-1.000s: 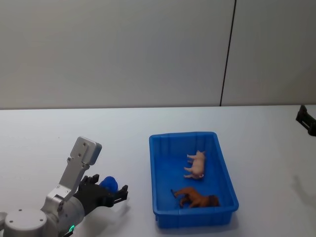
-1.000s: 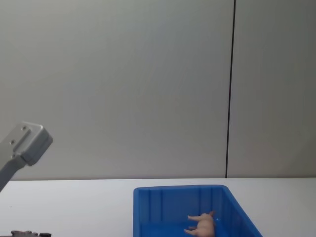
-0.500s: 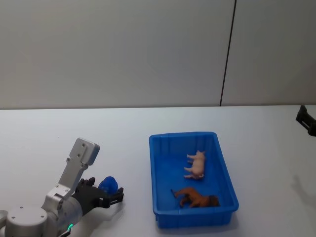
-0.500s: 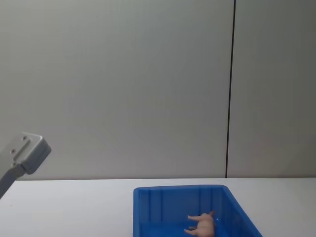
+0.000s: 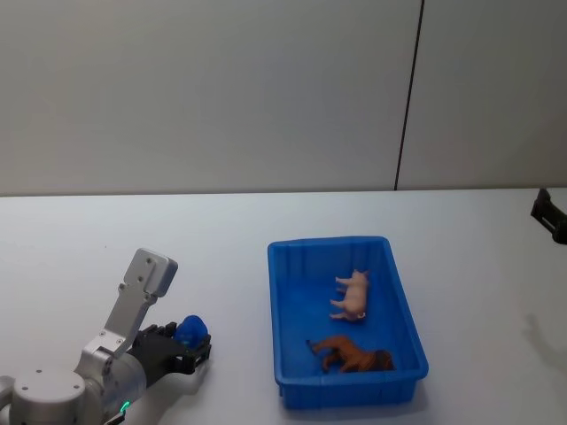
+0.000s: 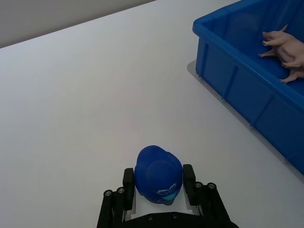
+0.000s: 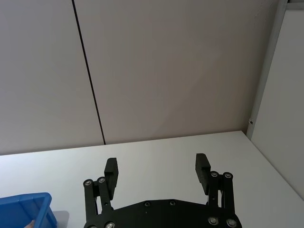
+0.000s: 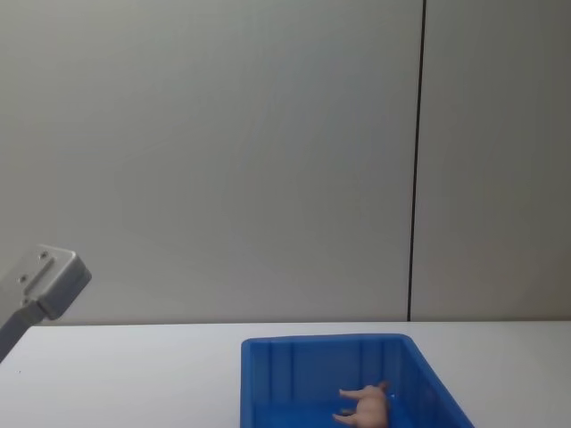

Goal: Pick up the two dolls from the table and place them into the box.

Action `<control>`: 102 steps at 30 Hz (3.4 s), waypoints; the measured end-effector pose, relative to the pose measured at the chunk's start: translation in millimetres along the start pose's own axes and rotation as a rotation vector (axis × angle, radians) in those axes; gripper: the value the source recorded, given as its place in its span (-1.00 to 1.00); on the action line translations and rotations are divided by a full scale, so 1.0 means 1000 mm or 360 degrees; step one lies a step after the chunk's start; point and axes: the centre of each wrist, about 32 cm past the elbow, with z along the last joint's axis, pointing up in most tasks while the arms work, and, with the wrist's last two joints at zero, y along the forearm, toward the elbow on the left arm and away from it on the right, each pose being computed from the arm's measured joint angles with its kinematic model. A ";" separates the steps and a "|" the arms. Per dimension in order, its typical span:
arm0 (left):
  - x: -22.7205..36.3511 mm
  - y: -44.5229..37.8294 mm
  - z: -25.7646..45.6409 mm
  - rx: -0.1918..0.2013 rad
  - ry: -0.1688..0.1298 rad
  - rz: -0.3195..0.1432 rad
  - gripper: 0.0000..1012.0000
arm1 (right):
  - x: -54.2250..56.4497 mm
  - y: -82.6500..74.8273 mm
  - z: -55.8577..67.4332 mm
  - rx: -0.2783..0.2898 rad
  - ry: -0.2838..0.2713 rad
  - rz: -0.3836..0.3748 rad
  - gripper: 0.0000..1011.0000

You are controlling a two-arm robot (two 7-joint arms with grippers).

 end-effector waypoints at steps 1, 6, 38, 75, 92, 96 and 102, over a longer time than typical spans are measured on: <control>0.0001 -0.0001 -0.0001 0.0001 0.0000 0.0000 0.20 | 0.000 0.000 0.000 0.0000 0.0000 0.0000 0.98; 0.0004 -0.0004 -0.0001 0.0003 0.0001 0.0003 0.12 | 0.000 0.000 0.000 0.0000 0.0000 0.0000 0.98; -0.0055 0.0314 0.0479 -0.0434 -0.0143 -0.0048 -0.28 | 0.000 0.000 0.000 0.0000 0.0000 0.0000 0.98; -0.0415 -0.0133 0.1033 -0.0458 -0.0470 -0.0835 -0.56 | 0.000 0.000 0.000 0.0000 0.0000 0.0000 0.98; -0.0522 -0.0288 0.1132 -0.0439 -0.0534 -0.0932 0.53 | 0.000 0.000 0.000 0.0000 0.0000 0.0000 0.98; -0.0520 -0.0264 0.1131 -0.0449 -0.0535 -0.0897 0.74 | 0.000 0.000 0.000 0.0000 0.0000 0.0000 0.98; -0.0508 -0.0189 0.1126 -0.0477 -0.0529 -0.0796 0.98 | 0.000 0.000 0.000 0.0000 0.0000 0.0000 0.98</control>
